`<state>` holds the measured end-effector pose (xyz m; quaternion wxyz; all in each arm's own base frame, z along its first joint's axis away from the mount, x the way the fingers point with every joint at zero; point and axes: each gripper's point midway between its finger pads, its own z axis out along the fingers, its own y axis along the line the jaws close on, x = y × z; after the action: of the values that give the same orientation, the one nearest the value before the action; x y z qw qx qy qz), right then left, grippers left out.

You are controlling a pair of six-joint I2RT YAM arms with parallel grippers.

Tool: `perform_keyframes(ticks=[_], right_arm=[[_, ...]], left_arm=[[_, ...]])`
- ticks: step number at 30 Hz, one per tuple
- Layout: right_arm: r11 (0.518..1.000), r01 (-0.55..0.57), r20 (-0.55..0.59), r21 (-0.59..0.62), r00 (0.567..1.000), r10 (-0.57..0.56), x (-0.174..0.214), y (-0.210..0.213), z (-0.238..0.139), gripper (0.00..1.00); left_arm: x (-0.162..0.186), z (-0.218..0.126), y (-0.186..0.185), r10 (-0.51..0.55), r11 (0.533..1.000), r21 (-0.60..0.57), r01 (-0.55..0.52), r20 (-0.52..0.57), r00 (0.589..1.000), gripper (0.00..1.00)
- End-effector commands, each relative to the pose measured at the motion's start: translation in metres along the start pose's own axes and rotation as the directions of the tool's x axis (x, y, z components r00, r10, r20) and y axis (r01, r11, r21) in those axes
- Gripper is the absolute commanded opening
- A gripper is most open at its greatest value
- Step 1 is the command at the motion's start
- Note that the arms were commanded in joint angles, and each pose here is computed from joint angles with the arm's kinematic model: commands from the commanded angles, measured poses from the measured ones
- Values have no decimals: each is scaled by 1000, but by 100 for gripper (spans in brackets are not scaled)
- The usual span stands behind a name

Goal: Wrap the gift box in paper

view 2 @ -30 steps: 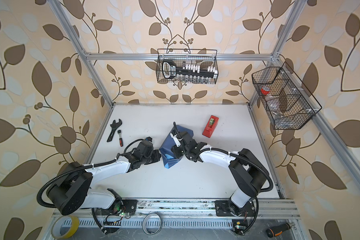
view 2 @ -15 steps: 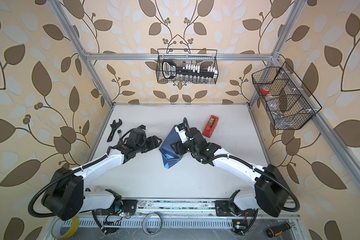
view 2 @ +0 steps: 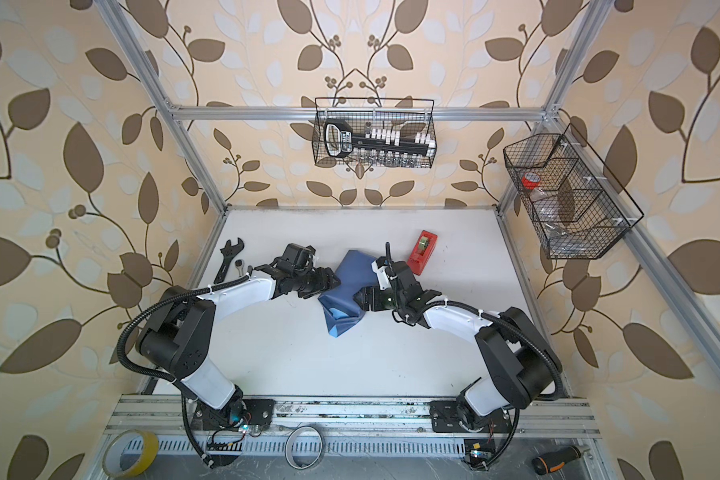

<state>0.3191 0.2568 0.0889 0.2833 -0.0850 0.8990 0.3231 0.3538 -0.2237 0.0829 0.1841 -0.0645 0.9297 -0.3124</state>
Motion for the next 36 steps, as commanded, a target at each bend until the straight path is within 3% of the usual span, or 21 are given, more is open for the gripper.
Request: perform_keyframes(ticks=[1,8,15,19,22,26,28,31,33,36], right_arm=[[996,-29,24,-90,999,31,-18,12,4,85],[995,-34,17,-90,999,36,-29,1,10,84],[1000,8,11,4,1000,-8,-43,-17,9,85],[992,50,37,114,998,-54,-48,-28,-9,86],[985,67,60,161,995,-77,-38,-30,-29,86],[976,103,70,194,991,-118,-11,-24,-55,84],[977,121,74,174,988,-135,1,-16,-64,82],[976,131,67,172,987,-145,14,-14,-73,82],[979,132,67,153,987,-144,19,-13,-76,82],[982,130,62,135,988,-140,28,-14,-76,81]], left_arm=[[9,-7,-23,26,992,127,-23,-21,999,71],[52,-17,-32,12,981,194,-5,-36,999,70],[86,-30,-32,51,975,217,-41,-42,998,73],[77,-55,-4,119,992,38,-122,66,991,76],[74,-78,5,219,975,-70,-211,130,967,77],[85,-89,5,332,941,-102,-321,109,937,91],[87,-91,-4,431,901,-112,-419,117,895,99],[83,-99,-25,592,805,-155,-573,136,794,99],[83,-101,-42,694,720,-155,-677,148,704,99],[83,-107,-62,853,521,-192,-832,146,501,99]])
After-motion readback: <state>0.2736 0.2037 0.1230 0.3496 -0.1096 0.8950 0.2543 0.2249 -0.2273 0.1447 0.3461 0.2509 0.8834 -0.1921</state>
